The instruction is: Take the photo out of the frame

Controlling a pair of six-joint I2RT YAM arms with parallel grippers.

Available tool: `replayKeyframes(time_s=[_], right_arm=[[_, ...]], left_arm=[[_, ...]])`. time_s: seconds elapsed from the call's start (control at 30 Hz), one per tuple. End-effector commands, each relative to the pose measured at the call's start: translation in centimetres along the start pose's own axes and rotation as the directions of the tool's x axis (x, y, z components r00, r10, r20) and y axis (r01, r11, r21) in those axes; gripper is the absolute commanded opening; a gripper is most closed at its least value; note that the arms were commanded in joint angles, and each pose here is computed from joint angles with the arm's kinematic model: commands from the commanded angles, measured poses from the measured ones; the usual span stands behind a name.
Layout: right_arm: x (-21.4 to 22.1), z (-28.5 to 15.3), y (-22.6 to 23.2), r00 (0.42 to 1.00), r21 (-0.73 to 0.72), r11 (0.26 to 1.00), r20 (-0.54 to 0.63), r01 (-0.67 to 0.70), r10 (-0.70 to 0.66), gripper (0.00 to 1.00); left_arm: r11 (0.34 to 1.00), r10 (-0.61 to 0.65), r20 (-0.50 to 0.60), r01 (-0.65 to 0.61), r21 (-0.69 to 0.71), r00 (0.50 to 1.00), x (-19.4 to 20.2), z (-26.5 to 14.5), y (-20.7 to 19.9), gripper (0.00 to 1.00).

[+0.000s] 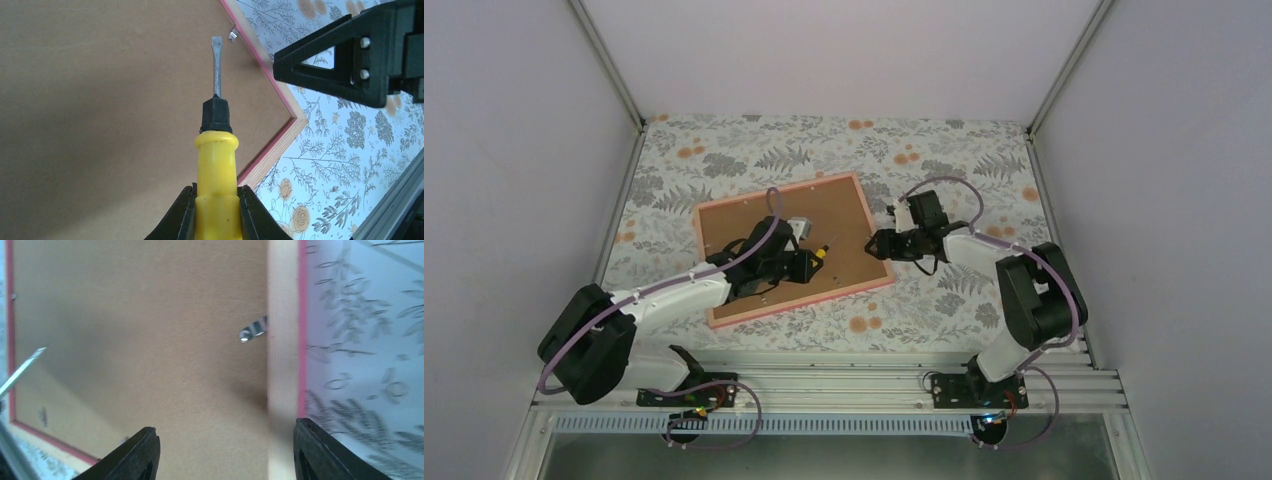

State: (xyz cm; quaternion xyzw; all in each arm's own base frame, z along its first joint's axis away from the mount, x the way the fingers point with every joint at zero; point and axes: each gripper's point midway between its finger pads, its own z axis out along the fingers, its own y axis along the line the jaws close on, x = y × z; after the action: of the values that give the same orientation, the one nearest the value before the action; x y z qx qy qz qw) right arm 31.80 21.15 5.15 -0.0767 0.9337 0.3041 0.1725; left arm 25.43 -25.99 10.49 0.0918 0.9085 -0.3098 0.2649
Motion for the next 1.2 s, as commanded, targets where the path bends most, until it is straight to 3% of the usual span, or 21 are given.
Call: replayKeyframes(time_s=[0.0,0.17,0.53,0.93,1.17], right_arm=[[0.7,-0.3,3.9,1.0,-0.112,0.993,0.013,0.022,-0.021,0.58],[2.2,0.2,5.0,0.999,-0.108,0.993,-0.015,0.036,-0.038,0.57],[-0.7,-1.3,0.7,0.993,0.201,0.975,0.055,0.095,-0.108,0.58],[-1.2,2.2,-1.8,0.994,0.256,0.961,-0.009,0.106,-0.108,0.4],[0.1,3.0,-1.0,0.995,0.186,0.977,-0.05,0.1,-0.092,0.31]], left_arm=[[1.0,0.008,0.039,-0.009,0.022,0.999,-1.4,0.1,-1.3,0.02],[1.0,0.01,0.025,-0.011,0.025,1.0,-1.1,0.5,-1.5,0.02],[0.999,0.023,0.008,-0.024,0.028,1.0,-1.0,1.2,-1.9,0.02],[0.999,0.036,-0.016,-0.035,0.04,0.999,-0.7,2.2,-2.4,0.02],[0.998,0.041,-0.034,-0.039,0.044,0.999,-0.4,2.9,-2.7,0.02]])
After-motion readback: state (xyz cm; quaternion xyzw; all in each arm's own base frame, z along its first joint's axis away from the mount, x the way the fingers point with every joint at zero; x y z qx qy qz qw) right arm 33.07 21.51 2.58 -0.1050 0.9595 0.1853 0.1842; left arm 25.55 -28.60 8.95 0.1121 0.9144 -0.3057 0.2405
